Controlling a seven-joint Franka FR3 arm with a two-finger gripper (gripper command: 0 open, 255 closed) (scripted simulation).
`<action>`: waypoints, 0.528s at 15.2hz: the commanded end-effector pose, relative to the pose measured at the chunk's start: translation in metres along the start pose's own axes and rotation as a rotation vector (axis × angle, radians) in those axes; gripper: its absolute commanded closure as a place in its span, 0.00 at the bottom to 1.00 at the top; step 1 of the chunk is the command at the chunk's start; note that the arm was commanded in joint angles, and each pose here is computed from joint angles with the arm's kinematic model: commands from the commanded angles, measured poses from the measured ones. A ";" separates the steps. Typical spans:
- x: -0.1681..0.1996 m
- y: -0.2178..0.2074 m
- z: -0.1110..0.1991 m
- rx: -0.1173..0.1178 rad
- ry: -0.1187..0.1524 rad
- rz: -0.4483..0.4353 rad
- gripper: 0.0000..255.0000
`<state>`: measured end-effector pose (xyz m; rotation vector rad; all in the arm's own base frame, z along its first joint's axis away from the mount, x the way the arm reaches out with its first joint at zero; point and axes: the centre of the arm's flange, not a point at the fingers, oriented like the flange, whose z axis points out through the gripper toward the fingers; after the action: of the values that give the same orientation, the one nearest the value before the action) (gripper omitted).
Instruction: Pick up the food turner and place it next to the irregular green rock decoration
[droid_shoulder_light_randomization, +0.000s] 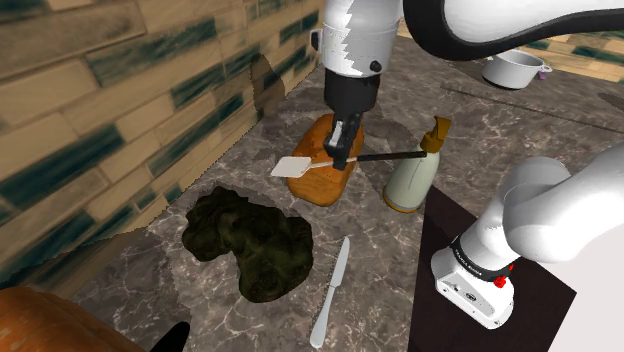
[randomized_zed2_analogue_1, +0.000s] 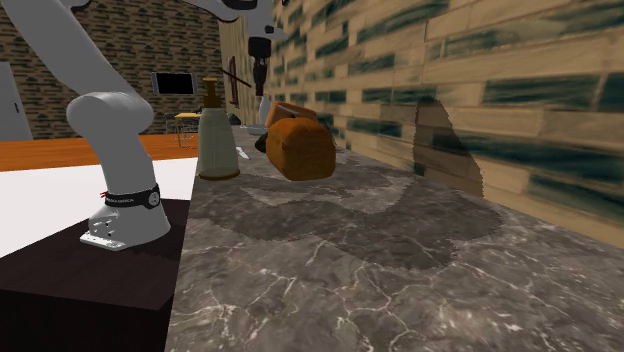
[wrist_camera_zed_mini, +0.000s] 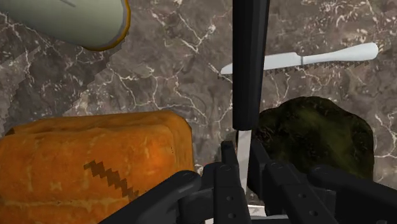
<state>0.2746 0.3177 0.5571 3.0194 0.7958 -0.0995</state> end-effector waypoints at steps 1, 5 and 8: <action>-0.009 -0.024 0.002 0.000 0.000 0.002 1.00; -0.024 -0.075 0.003 0.000 0.000 0.002 1.00; -0.035 -0.113 0.003 0.000 0.000 0.002 1.00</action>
<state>0.1994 0.3896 0.5555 3.0197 0.7954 -0.0997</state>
